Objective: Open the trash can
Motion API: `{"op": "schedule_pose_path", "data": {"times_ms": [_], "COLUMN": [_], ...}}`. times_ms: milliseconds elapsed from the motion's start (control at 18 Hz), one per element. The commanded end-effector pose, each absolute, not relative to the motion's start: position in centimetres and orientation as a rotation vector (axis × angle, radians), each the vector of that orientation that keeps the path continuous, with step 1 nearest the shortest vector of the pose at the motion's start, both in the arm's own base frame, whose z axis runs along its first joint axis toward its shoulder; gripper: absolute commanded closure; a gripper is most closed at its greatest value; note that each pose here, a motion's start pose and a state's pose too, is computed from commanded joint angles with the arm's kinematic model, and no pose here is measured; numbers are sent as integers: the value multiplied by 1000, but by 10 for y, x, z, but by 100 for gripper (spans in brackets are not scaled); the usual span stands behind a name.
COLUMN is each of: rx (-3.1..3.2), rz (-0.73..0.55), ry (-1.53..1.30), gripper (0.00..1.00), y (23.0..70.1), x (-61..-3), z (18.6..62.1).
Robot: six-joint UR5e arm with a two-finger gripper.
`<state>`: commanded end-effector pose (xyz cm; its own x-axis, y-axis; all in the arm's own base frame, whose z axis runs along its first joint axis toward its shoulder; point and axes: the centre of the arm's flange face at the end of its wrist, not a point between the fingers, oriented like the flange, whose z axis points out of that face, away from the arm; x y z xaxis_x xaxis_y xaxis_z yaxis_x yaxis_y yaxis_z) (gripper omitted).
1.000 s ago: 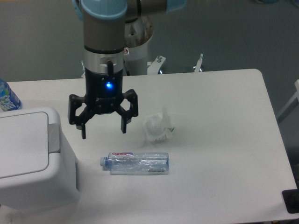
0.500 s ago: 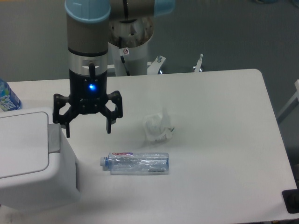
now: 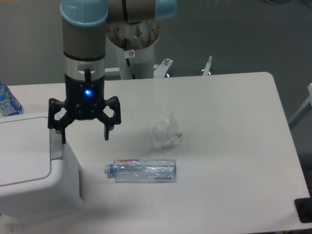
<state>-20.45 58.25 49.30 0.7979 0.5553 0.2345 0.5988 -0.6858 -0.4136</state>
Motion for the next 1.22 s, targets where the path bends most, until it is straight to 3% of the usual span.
{"op": "schedule_pose_path", "data": {"times_ms": [1222], "rx": [-2527], "rz": [-133], "ry": [-857], "gripper": [0], "y": [586], "x": [-200], "z": [483]}}
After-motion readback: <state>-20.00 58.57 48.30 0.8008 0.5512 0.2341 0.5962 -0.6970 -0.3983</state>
